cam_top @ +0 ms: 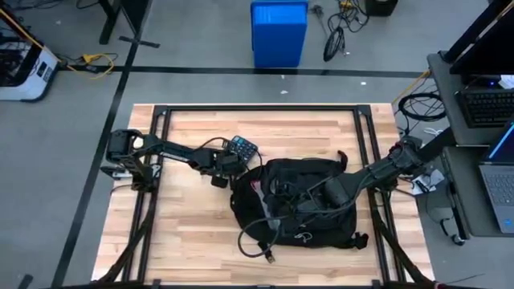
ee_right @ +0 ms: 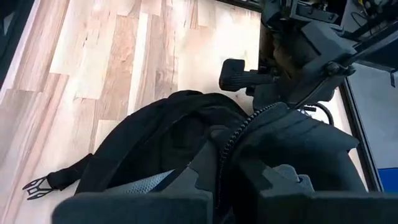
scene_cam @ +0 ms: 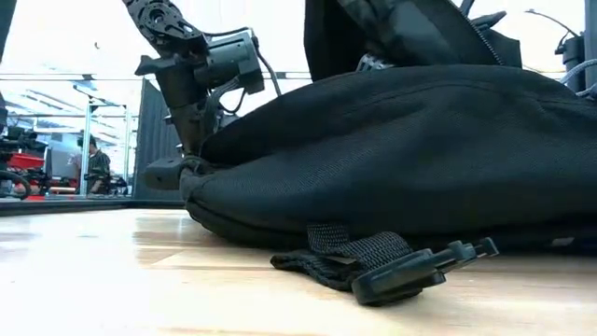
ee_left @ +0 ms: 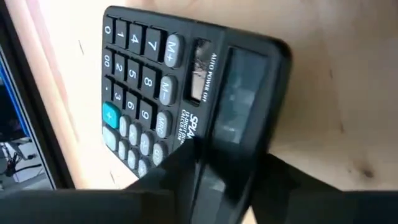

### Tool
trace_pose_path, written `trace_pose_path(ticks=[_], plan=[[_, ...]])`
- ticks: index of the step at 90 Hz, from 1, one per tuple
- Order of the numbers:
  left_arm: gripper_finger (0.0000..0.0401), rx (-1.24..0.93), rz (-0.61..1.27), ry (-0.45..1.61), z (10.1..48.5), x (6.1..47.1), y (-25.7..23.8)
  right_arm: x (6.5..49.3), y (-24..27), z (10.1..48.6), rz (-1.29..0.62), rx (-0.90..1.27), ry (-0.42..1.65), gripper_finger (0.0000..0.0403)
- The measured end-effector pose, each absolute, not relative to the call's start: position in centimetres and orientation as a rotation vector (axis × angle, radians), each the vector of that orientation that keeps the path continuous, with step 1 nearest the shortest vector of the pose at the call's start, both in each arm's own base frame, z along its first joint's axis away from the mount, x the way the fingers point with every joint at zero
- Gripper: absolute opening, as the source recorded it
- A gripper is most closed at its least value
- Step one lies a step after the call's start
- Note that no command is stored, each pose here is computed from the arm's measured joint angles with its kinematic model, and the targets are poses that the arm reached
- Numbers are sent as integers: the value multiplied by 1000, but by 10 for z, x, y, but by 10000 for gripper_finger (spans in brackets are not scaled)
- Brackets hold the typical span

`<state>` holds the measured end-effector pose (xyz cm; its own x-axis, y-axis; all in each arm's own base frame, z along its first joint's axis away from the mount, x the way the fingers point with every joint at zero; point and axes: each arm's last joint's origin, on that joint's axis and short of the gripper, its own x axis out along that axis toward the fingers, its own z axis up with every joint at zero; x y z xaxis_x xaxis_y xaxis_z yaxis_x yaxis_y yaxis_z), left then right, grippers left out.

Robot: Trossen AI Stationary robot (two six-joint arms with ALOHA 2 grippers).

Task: Unpack backpack
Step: Put the black calculator into the black backpack

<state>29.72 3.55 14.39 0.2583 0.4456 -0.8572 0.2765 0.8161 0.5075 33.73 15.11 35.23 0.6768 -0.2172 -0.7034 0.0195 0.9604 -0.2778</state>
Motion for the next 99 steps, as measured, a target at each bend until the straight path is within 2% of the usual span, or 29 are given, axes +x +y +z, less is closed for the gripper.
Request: trace_pose_path(ticks=[13, 21, 52, 71, 99], plan=[[35, 677, 207, 1329, 147, 298, 37, 337, 151, 352, -134, -256, 816, 4], [21, 682, 238, 1329, 147, 298, 37, 338, 151, 352, -134, -255, 816, 4], [25, 758, 237, 1342, 151, 294, 14, 338, 150, 352, -136, -254, 815, 4], [22, 759, 246, 1345, 174, 288, -7, 339, 149, 352, -141, -253, 817, 4], [21, 741, 253, 1246, 218, 268, -37, 339, 148, 353, -140, -259, 818, 4]])
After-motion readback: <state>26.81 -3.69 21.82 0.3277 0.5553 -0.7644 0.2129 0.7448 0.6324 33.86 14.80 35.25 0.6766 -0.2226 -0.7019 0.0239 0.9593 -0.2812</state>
